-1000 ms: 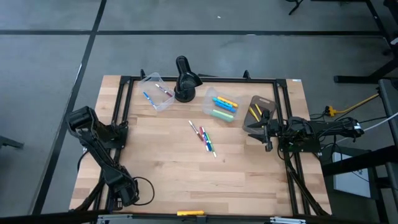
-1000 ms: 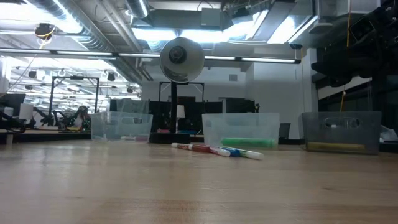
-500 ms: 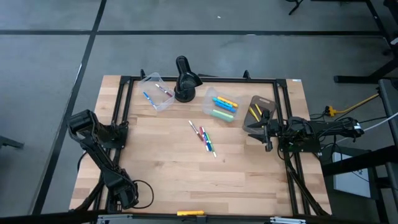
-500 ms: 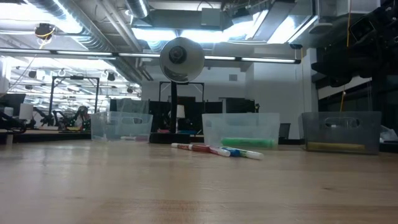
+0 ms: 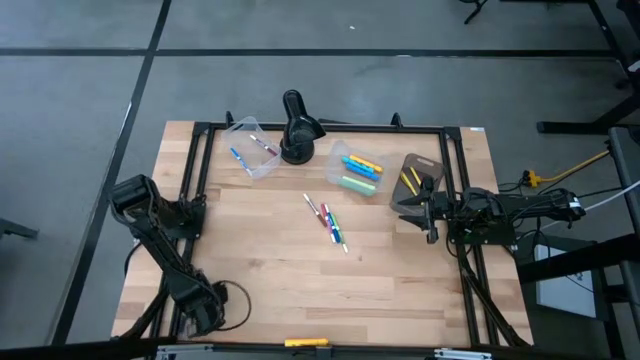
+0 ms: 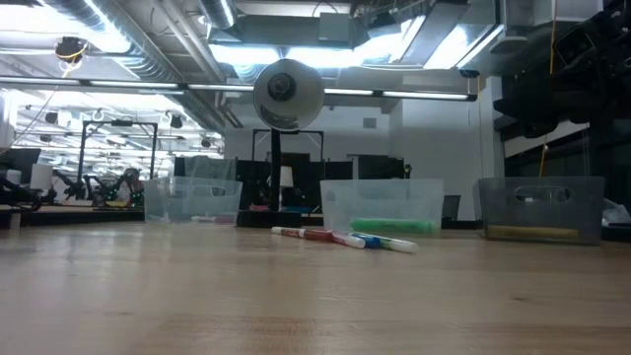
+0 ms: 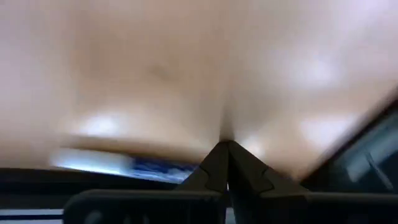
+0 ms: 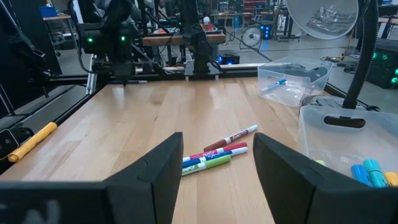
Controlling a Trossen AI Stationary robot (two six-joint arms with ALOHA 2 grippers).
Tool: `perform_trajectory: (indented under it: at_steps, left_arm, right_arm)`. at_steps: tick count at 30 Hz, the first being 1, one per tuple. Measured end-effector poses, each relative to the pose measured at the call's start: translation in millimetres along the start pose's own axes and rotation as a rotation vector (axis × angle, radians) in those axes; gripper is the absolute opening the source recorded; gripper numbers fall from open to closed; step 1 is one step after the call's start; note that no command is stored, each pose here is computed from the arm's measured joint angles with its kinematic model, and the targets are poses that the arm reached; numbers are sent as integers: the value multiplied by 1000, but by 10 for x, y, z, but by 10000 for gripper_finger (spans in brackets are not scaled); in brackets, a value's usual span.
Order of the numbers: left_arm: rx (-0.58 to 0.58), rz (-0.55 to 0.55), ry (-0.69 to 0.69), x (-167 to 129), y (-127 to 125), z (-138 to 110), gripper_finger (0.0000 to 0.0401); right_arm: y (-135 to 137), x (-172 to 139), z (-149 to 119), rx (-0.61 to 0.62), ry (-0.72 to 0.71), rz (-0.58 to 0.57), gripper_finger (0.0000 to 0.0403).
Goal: Pick & Place Markers
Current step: Put the bottom blue marker in the left transparent bin
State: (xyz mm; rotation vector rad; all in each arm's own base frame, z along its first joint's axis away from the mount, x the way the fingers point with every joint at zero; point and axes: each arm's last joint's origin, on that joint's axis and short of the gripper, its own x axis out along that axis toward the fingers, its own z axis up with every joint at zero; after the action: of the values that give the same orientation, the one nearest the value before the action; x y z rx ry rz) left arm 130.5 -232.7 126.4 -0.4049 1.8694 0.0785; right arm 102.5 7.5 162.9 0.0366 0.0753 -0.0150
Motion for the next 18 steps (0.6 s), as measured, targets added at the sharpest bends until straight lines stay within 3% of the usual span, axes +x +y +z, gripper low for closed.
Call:
perform_trajectory:
  at_steps: [4, 7, 12, 18]
  left_arm:
    - [-54, 179, -218, -273, 40, 65, 1]
    - [-69, 202, -324, -562, -22, 54, 2]
    - [-80, 168, -224, -737, -46, 23, 2]
    - [-56, 110, -67, -663, -106, -100, 1]
  right_arm:
    - [0, 0, 0, 0, 0, 0, 194]
    - [0, 0, 0, 0, 0, 0, 194]
    - [0, 0, 0, 0, 0, 0, 194]
    - [0, 0, 0, 0, 0, 0, 194]
